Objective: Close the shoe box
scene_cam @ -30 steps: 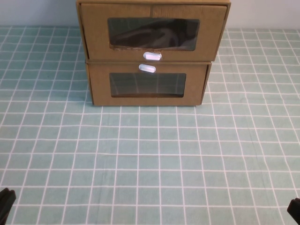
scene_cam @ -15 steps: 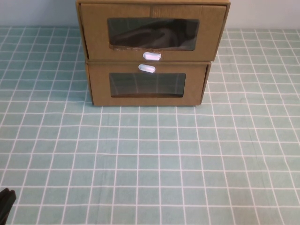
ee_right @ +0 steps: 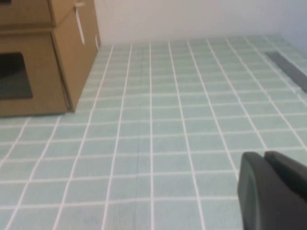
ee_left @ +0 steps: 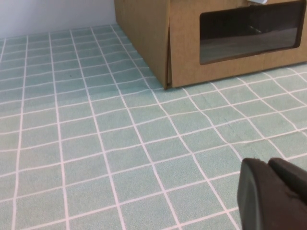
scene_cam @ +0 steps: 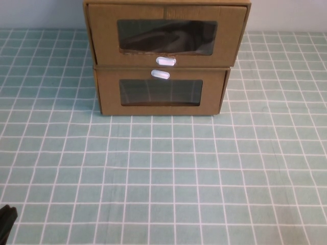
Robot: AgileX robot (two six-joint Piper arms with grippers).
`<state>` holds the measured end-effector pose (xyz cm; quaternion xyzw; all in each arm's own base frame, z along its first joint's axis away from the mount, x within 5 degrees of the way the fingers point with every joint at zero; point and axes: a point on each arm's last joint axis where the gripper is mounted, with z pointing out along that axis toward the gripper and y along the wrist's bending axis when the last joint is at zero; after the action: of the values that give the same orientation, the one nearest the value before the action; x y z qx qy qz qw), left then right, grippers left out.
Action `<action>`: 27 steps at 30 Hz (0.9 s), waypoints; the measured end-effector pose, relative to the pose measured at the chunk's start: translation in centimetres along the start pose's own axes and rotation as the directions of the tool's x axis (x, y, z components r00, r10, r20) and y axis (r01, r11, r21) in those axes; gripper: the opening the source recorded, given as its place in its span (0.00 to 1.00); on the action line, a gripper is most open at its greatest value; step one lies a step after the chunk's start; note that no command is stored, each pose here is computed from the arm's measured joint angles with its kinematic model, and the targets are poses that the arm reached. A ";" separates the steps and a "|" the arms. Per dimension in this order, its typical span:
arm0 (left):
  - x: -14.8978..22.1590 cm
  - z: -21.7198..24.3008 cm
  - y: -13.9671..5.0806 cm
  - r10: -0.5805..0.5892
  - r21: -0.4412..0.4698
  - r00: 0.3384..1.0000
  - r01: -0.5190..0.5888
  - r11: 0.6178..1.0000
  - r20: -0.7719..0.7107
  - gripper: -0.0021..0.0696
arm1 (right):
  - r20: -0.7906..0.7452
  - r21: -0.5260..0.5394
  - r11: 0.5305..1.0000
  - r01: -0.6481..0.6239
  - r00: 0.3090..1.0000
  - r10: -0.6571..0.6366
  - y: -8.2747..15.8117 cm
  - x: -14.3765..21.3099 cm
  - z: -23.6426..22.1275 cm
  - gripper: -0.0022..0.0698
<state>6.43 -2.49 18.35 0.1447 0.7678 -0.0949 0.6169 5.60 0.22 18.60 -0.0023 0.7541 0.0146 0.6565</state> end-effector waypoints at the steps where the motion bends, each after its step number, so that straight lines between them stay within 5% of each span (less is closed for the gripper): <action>1: 0.0 0.0 0.0 0.000 0.000 1.000 0.000 1.000 0.000 0.02 | -0.028 -0.003 1.000 0.000 1.000 0.000 0.0 0.3 0.0 0.01; 6: 0.0 0.0 0.0 0.000 0.000 1.000 0.000 1.000 0.000 0.02 | -0.137 -0.013 1.000 -0.001 0.991 -0.001 0.1 1.3 -0.1 0.01; 27: 0.1 0.0 0.0 0.000 0.000 1.000 0.000 1.000 -0.002 0.02 | -0.139 -0.013 1.000 -0.001 0.990 -0.001 0.1 1.3 -0.1 0.01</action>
<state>6.42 -2.49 18.29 0.1448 0.7683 -0.0949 0.6163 5.34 0.36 17.33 -0.0077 0.7980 0.0194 0.6023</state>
